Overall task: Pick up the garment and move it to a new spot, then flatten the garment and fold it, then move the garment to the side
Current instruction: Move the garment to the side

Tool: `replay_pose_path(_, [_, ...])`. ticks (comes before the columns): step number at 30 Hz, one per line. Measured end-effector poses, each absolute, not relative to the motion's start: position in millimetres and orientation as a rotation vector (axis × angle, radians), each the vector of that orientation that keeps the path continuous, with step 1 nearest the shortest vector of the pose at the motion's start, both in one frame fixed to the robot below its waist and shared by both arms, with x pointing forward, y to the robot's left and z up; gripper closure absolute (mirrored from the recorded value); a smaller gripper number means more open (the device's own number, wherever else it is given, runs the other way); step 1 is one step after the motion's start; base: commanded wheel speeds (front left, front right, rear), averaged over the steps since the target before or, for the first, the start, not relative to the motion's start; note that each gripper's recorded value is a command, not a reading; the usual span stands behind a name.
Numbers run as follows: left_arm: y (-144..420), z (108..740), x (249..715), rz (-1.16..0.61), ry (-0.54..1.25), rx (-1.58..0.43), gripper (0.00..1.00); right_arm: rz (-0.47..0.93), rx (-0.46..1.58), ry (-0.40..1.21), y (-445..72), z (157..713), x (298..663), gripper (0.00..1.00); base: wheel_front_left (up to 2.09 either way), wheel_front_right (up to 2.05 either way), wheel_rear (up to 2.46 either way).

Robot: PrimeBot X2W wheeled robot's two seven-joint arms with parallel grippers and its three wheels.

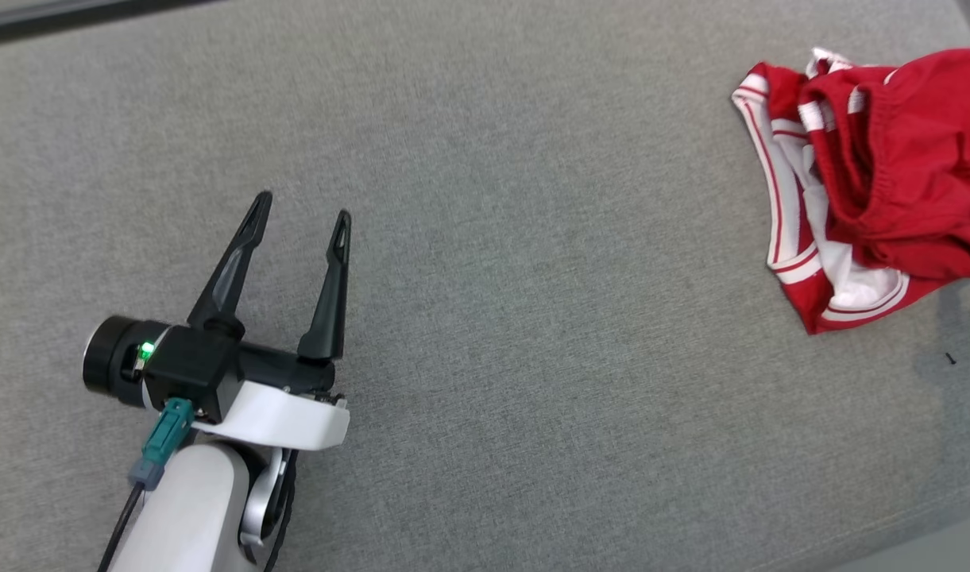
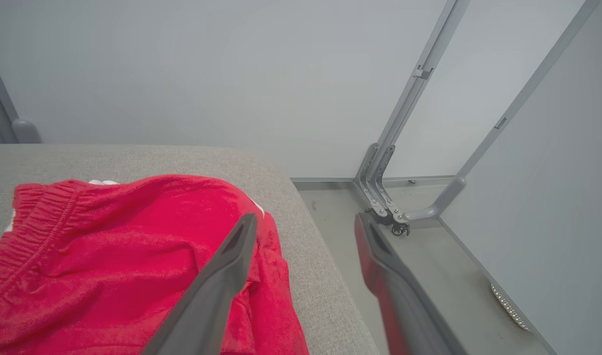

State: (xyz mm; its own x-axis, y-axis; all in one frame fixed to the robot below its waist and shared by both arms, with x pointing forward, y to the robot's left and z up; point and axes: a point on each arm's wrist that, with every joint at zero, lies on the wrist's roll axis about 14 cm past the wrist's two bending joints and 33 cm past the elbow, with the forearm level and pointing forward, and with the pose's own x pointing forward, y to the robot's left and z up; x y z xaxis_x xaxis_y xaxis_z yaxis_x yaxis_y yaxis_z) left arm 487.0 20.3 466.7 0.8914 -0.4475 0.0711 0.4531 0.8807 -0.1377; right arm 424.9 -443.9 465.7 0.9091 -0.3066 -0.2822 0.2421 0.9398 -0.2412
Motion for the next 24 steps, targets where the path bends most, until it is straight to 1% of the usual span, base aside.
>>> replay_pose_path(4, [30.0,478.3,475.1,-0.434,-0.050,-0.149,0.00,-0.269,-0.175,0.196,-427.5,491.1,413.3,0.00,0.00,0.00,0.00])
replay_pose_path(6, [37.6,481.9,469.8,-0.411,-0.052,-0.144,0.00,-0.237,-0.139,0.137,-405.1,495.1,412.3,0.00,0.00,0.00,0.00])
replay_pose_path(11, [60.4,486.1,458.6,-0.348,-0.049,-0.132,0.00,-0.126,-0.064,0.062,-335.2,486.6,418.5,0.00,0.00,0.00,0.00])
replay_pose_path(12, [60.4,486.1,458.6,-0.348,-0.049,-0.132,0.00,-0.126,-0.064,0.062,-335.2,486.6,418.5,0.00,0.00,0.00,0.00])
replay_pose_path(14, [71.1,487.9,454.5,-0.316,-0.049,-0.130,0.00,-0.066,-0.044,0.045,-303.6,484.0,423.1,0.00,0.00,0.00,0.00])
replay_pose_path(16, [84.2,489.2,450.2,-0.273,-0.048,-0.129,0.00,0.003,-0.012,0.039,-268.0,480.7,427.8,0.00,0.00,0.00,0.00])
replay_pose_path(17, [99.8,489.9,445.1,-0.222,-0.047,-0.127,0.00,0.062,0.017,0.028,-236.7,481.7,432.4,0.00,0.00,0.00,0.00])
replay_pose_path(19, [117.2,491.9,440.3,-0.168,-0.049,-0.123,0.00,0.114,0.056,0.012,-208.2,485.2,435.4,0.00,0.00,0.00,0.00])
replay_pose_path(24, [165.4,489.9,417.3,-0.012,-0.035,-0.108,0.00,0.183,0.092,-0.010,-167.8,493.7,430.7,0.00,0.00,0.00,0.00])
